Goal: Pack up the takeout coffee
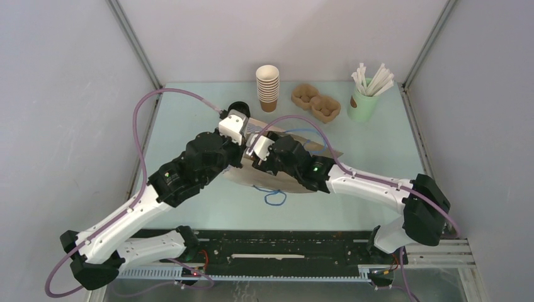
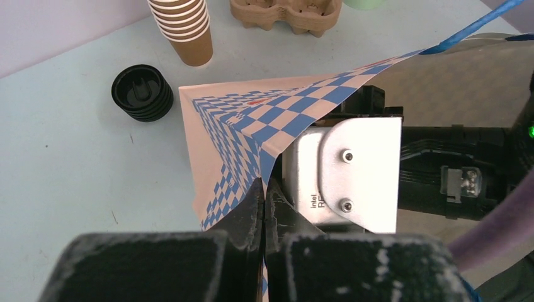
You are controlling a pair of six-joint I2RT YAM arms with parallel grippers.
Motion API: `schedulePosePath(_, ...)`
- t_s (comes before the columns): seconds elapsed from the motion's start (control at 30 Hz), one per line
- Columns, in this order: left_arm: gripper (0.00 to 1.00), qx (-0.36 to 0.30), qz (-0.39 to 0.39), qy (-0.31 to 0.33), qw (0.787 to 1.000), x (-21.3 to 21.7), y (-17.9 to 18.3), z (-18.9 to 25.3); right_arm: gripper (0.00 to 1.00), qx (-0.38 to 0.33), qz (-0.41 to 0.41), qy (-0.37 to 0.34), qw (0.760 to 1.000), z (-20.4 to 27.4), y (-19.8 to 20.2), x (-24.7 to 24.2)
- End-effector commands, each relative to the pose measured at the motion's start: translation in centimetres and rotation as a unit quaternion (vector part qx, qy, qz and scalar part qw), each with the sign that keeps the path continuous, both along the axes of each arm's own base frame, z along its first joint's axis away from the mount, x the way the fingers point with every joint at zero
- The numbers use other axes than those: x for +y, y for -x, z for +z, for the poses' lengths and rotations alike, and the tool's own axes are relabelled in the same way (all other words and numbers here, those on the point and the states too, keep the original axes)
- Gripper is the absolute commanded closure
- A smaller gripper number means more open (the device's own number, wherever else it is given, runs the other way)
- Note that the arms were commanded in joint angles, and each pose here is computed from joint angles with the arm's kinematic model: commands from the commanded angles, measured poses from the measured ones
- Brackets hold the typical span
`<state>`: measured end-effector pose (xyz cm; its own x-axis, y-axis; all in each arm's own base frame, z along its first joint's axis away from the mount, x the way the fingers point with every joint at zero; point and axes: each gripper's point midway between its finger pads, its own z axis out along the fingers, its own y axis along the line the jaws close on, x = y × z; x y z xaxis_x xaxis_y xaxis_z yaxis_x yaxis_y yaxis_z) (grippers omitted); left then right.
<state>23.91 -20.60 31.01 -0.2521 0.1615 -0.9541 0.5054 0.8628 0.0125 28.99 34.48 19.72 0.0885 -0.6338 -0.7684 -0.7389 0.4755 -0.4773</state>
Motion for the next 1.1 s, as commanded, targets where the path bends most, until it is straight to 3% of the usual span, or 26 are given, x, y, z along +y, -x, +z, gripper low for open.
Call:
schedulePosePath(0.0,1.0,-0.021,-0.002,0.006,1.0,-0.2,-0.1,0.8,0.71,-0.024,0.007,-0.017,1.0,1.0,-1.1,0.5)
schedulePosePath(0.77,1.0,-0.005,-0.016,0.0,1.0,-0.1,0.7,0.3,0.73,-0.005,0.038,-0.003,0.999,-2.8,-1.6,-0.3)
schedulePosePath(1.07,1.0,0.01,-0.04,0.001,0.999,-0.6,1.5,0.5,0.74,0.041,0.067,0.033,0.996,-4.2,-1.1,0.3)
